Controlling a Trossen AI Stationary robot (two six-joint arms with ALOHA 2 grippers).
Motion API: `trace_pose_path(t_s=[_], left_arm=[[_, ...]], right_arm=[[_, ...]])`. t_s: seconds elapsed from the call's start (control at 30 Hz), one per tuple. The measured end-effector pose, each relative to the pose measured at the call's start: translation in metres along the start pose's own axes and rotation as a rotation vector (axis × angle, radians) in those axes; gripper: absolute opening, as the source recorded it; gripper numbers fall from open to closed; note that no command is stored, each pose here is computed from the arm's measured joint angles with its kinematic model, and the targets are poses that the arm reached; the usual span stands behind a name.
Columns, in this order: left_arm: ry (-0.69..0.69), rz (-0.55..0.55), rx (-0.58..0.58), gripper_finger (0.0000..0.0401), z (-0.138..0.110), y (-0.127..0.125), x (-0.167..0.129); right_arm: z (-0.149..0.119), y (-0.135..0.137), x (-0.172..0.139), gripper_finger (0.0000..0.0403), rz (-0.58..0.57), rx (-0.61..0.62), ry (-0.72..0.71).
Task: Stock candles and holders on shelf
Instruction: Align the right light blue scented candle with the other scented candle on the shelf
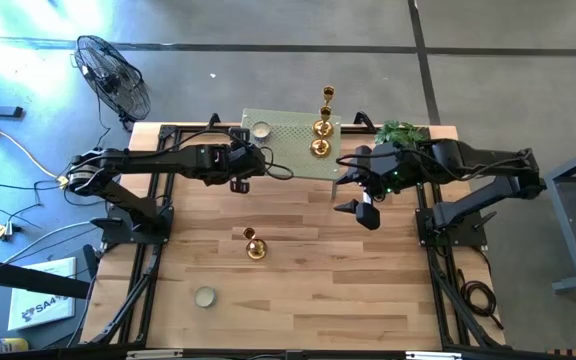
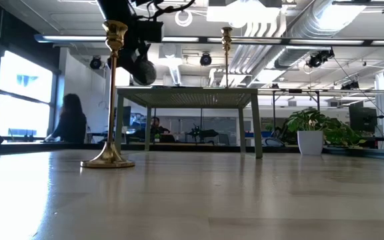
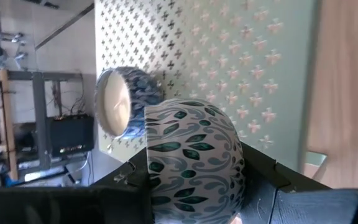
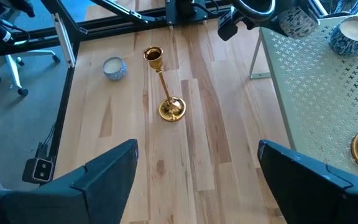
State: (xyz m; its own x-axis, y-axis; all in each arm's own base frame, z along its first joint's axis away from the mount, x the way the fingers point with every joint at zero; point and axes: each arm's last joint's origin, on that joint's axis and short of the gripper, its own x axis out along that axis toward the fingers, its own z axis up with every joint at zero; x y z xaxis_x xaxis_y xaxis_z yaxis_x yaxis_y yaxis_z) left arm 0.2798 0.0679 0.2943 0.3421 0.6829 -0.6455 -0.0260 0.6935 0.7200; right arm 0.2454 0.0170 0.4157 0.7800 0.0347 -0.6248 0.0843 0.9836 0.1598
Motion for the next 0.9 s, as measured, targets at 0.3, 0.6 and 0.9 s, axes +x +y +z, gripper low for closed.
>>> trace_pose_path(t_s=[0.3, 0.6, 0.9], left_arm=[[-0.011, -0.046, -0.01, 0.015, -0.0006, -0.0019, 0.0], [-0.002, -0.044, -0.011, 0.015, -0.0014, -0.002, -0.0001], [0.01, -0.054, 0.0, 0.0201, -0.0029, -0.0029, -0.0002]], right_arm=[[-0.0003, -0.0001, 0.0, 0.0325, -0.001, 0.0, 0.003], [-0.0015, -0.0004, 0.0003, 0.0325, -0.005, 0.0, 0.016], [-0.0027, -0.0006, 0.0007, 0.0325, -0.007, -0.001, 0.027]])
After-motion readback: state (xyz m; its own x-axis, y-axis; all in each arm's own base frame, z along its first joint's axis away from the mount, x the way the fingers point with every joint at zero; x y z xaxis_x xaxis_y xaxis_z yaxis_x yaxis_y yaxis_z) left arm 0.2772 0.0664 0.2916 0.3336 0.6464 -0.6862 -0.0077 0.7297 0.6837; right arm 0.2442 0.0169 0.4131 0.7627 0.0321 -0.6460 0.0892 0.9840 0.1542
